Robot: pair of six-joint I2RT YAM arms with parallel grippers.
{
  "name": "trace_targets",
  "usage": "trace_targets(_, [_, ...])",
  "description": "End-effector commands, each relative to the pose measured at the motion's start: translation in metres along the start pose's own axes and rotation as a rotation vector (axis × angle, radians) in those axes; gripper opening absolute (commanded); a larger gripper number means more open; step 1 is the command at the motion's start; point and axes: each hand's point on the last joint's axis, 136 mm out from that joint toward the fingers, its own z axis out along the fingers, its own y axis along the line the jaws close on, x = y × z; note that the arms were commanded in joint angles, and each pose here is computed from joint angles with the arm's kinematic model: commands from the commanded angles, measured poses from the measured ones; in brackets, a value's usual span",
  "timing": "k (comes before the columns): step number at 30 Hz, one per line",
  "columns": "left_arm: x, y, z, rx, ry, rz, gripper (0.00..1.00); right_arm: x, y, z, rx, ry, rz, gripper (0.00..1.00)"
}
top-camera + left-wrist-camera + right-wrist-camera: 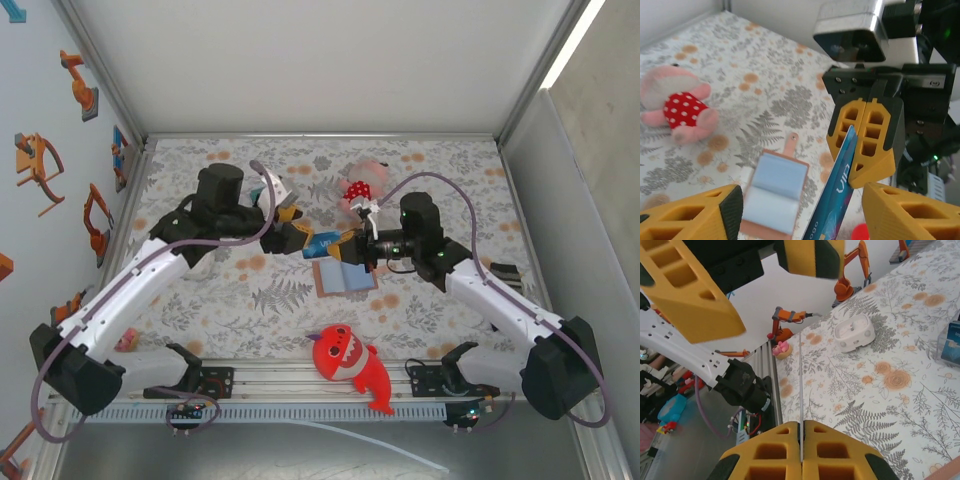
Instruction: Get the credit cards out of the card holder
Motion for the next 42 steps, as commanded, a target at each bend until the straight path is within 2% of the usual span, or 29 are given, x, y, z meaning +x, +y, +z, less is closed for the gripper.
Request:
trace_targets(1, [0.011,-0.019,0.000,0.125,0.081,0.046,0.60,-0.008,0.020,-0.004,-0.062,0.010,-0.064,0.00])
trace_targets(3, [0.009,-0.021,0.004,0.164,0.080,0.039,0.50,-0.008,0.021,-0.004,-0.067,0.016,-0.066,0.00])
trace_targets(5, [0.006,-0.027,0.006,0.215,0.073,0.037,0.47,-0.006,0.022,-0.004,-0.071,0.023,-0.063,0.00])
trace_targets(17, [0.016,-0.030,0.019,0.304,0.116,-0.006,0.46,-0.006,0.023,-0.003,-0.078,0.035,-0.069,0.00])
trace_targets(22, [0.016,-0.028,0.024,0.323,0.124,-0.020,0.08,-0.005,0.020,-0.002,-0.076,0.040,-0.061,0.00])
trace_targets(24, [0.016,-0.027,0.025,0.322,0.126,-0.014,0.00,-0.004,0.018,-0.002,-0.057,0.043,-0.060,0.00])
trace_targets(25, [0.017,-0.025,0.025,0.315,0.127,-0.008,0.00,-0.004,0.015,-0.003,-0.041,0.044,-0.059,0.01])
trace_targets(30, [0.027,0.002,0.025,0.201,0.138,0.037,0.00,0.000,-0.004,-0.010,0.116,0.060,-0.075,0.35])
trace_targets(32, [0.034,0.020,0.023,0.133,0.152,0.062,0.00,0.002,-0.013,-0.015,0.191,0.062,-0.075,0.53])
trace_targets(38, [0.058,0.088,0.020,-0.061,0.197,0.102,0.00,0.004,-0.038,-0.031,0.389,0.061,-0.049,0.61])
trace_targets(42, [0.068,0.127,0.018,-0.139,0.218,0.090,0.00,0.002,-0.054,-0.046,0.535,0.053,-0.011,0.67])
